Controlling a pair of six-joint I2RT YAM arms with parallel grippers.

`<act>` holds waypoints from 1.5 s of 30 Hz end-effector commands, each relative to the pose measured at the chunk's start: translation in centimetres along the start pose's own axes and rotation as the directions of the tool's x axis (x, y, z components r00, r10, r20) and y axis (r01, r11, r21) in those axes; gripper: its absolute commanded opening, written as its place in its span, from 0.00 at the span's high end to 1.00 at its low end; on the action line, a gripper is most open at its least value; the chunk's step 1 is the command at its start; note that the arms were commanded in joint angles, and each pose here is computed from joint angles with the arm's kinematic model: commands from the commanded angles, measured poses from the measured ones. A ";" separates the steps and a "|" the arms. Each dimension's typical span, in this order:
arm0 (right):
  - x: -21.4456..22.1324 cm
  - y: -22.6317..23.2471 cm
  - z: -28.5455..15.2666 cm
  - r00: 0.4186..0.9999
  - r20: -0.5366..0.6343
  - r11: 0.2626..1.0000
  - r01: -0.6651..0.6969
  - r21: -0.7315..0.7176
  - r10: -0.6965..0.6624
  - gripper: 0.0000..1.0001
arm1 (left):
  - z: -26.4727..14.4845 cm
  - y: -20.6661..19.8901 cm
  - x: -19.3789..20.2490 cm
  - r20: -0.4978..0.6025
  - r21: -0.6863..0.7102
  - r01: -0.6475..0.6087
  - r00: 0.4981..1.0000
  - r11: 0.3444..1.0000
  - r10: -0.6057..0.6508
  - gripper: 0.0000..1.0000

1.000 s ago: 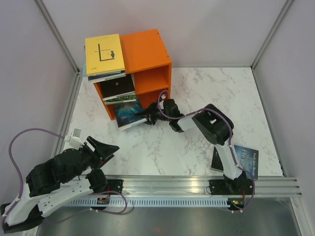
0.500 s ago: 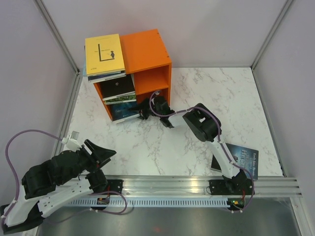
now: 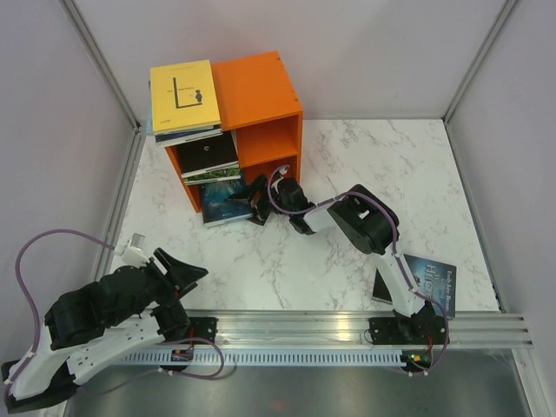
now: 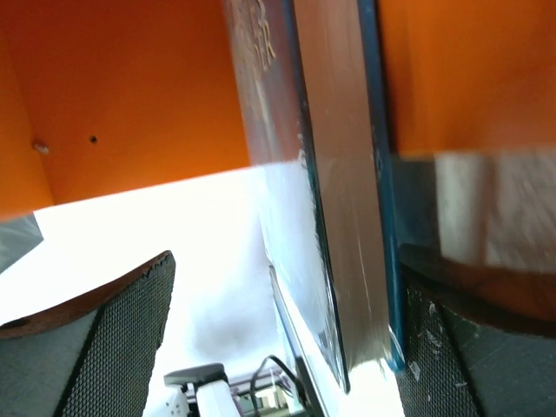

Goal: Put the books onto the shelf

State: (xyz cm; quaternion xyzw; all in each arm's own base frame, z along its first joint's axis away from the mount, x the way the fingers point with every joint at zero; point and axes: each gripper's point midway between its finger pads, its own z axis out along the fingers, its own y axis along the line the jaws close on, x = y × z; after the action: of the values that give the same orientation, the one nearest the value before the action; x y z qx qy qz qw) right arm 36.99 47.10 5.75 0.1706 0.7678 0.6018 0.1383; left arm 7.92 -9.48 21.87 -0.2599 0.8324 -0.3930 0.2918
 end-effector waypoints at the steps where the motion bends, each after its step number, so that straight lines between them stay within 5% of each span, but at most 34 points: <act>1: 1.6 -4.0 -1.7 0.997 -0.041 0.987 -0.062 0.147 0.068 0.04 | 0.4 0.0 0.1 0.003 0.008 -0.032 0.999 0.999 0.032 0.35; 8: 2.9 -6.0 -3.4 0.995 -0.088 0.969 -0.020 0.245 0.042 0.06 | 0.9 0.2 0.4 -0.002 0.009 -0.010 1.000 1.000 0.010 0.36; 11: 3.1 -6.0 -3.8 0.995 -0.094 0.969 -0.014 0.248 0.039 0.19 | 1.0 0.2 0.4 0.000 0.010 -0.001 1.000 1.000 0.001 0.37; 15: 3.2 -6.0 -3.9 0.994 -0.102 0.969 -0.009 0.249 0.036 0.54 | 1.2 0.2 0.3 0.005 0.008 0.005 1.000 1.000 -0.005 0.38; 21: 2.8 -5.7 -2.9 0.994 -0.106 0.970 -0.003 0.244 0.030 0.71 | 1.4 0.2 0.4 0.006 0.001 0.007 1.000 1.000 -0.007 0.39; 45: 0.9 -0.7 3.0 0.998 -0.057 0.994 -0.032 0.106 0.038 0.77 | 1.7 -0.1 0.5 0.000 -0.006 -0.024 1.000 1.000 0.024 0.38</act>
State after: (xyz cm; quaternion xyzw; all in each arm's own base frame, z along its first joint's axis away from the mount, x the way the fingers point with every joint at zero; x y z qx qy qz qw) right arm 36.75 47.35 2.03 0.2135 0.8224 0.5185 0.0964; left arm 8.29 -10.63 20.67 -0.2563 0.8390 -0.3877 0.2832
